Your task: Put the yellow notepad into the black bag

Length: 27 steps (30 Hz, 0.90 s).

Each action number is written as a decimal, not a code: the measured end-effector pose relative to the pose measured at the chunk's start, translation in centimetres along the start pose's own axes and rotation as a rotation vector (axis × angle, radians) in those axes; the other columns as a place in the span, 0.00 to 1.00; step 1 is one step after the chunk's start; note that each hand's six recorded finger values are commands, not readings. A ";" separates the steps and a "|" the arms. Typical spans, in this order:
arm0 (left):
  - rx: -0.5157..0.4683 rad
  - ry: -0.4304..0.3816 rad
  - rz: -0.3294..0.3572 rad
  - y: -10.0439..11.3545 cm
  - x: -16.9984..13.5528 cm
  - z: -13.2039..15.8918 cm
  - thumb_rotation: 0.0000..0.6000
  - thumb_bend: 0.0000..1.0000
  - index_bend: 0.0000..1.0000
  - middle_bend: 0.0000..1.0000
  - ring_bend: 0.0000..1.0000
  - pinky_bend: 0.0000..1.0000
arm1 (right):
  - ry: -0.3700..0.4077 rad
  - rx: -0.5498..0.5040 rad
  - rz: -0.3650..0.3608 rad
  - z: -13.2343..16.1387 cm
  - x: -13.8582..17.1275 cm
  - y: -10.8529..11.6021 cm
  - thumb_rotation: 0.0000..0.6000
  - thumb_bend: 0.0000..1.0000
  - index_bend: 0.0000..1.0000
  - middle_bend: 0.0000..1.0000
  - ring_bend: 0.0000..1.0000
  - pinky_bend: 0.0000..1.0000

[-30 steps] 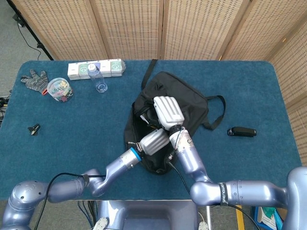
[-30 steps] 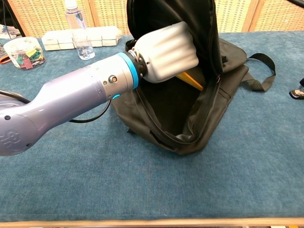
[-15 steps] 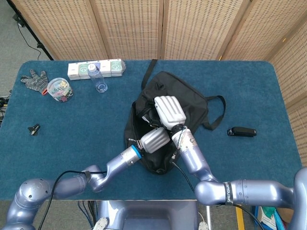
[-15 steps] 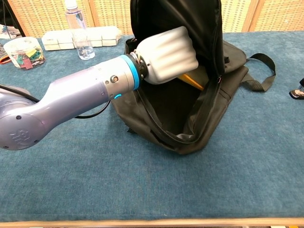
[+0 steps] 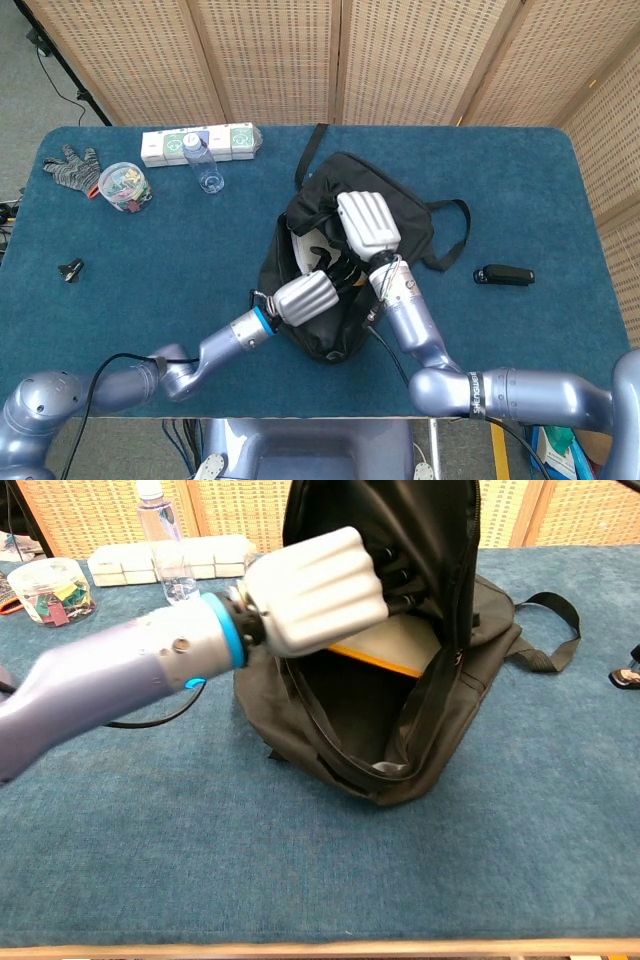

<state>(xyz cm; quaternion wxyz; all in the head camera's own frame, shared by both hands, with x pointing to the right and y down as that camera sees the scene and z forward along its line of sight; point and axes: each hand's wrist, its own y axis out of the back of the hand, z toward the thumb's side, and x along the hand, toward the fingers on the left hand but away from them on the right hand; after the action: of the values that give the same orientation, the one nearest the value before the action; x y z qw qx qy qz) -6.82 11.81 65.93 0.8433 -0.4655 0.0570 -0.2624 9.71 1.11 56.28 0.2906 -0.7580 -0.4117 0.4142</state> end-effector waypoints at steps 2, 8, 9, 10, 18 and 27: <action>-0.030 0.000 0.015 0.0 -1.0 -0.5 1.00 0.00 0.00 0.00 0.00 0.41 | -0.012 0.008 -0.005 -0.5 -0.2 0.0 1.00 0.64 0.58 0.56 0.55 0.85; -0.135 0.003 0.038 -0.1 -3.5 -1.9 1.00 0.00 0.00 0.00 0.00 0.41 | -0.040 0.025 -0.014 -1.7 -0.7 0.0 1.00 0.64 0.58 0.56 0.55 0.85; -0.155 0.001 0.042 0.0 -4.0 -2.1 1.00 0.00 0.00 0.00 0.00 0.41 | -0.045 0.031 -0.015 -2.0 -0.7 0.0 1.00 0.64 0.58 0.56 0.55 0.85; -0.175 0.000 0.048 0.0 -4.5 -2.3 1.00 0.00 0.00 0.00 0.00 0.41 | -0.049 0.033 -0.016 -2.2 -0.7 0.1 1.00 0.64 0.58 0.56 0.55 0.85; -0.347 -0.029 0.088 -0.1 -10.6 -5.3 1.00 0.00 0.00 0.00 0.00 0.41 | -0.048 0.037 0.004 -2.4 0.4 -0.8 1.00 0.64 0.57 0.56 0.54 0.85; -0.414 0.048 0.037 -2.0 -18.1 -8.5 1.00 0.00 0.00 0.00 0.00 0.41 | -0.018 -0.004 0.106 -1.7 2.7 -3.6 1.00 0.31 0.41 0.33 0.30 0.61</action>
<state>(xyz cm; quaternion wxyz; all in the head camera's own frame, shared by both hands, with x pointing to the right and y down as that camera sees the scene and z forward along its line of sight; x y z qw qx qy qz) -25.94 13.48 60.08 0.7328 -0.6214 0.1383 -0.2404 10.70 5.06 58.84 0.2629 -0.7757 -0.3743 0.4349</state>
